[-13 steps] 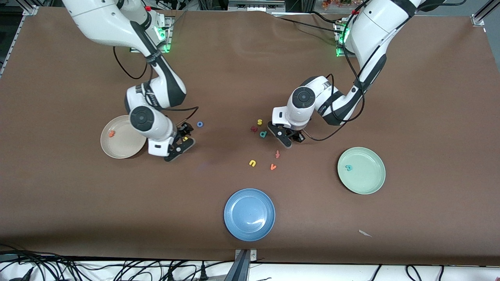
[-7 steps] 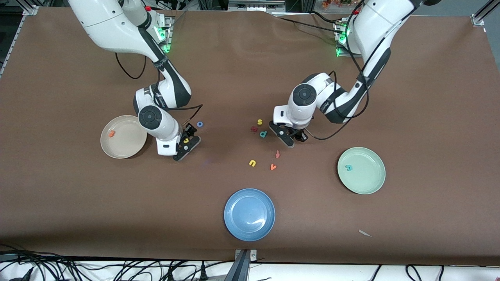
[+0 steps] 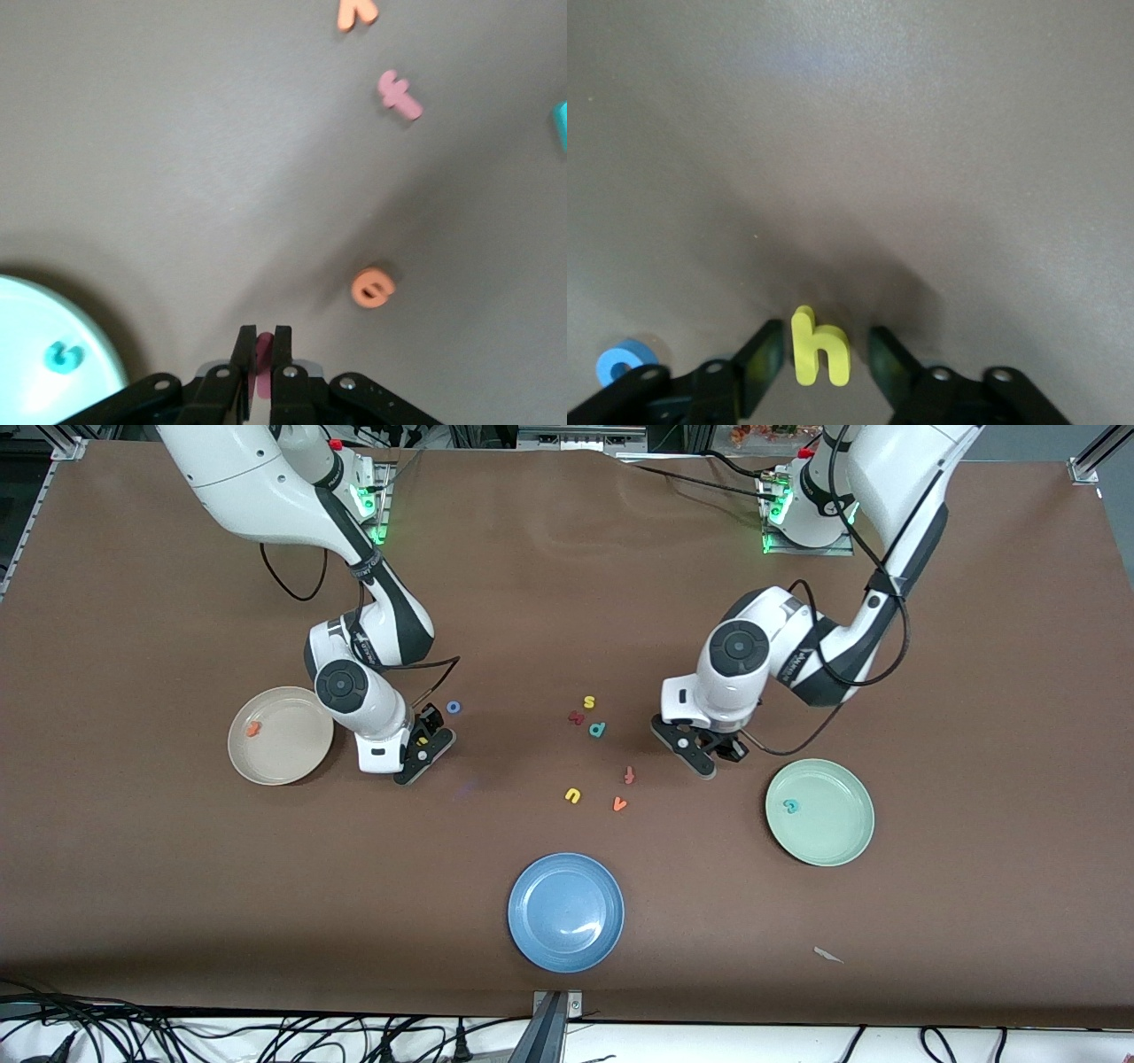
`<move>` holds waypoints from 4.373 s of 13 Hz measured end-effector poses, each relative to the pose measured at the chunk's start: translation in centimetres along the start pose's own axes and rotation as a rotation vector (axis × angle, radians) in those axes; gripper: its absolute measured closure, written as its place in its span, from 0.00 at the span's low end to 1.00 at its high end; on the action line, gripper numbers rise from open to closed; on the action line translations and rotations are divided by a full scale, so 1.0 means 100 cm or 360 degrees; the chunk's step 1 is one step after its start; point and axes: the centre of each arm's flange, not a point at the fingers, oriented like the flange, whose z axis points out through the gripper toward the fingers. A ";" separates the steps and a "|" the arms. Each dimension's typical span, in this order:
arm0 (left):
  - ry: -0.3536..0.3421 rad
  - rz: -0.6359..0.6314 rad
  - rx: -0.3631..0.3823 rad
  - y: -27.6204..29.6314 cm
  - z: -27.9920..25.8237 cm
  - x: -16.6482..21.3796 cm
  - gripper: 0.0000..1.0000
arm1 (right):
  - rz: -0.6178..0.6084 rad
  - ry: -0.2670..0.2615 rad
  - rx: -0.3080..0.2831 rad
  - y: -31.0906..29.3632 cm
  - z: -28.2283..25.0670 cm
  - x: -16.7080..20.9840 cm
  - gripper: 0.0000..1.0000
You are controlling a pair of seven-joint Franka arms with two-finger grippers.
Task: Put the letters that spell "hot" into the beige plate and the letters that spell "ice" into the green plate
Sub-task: 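Drop the h on the white plate while the left gripper drops the l, then grasp blue o with the right gripper while the left gripper grasps orange e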
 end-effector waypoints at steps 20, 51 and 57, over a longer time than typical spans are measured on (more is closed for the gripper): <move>-0.0033 0.0345 0.0060 -0.154 0.077 -0.080 0.84 | 0.0661 -0.0434 0.0018 0.179 -0.079 -0.166 0.74; -0.0010 -0.0857 -0.0250 0.061 0.063 -0.001 0.32 | 0.1229 -0.0342 0.0036 -0.059 -0.021 0.022 0.01; -0.0013 -0.0846 -0.0219 0.054 0.070 -0.004 0.35 | 0.1182 -0.0300 0.0033 -0.075 0.003 0.011 0.01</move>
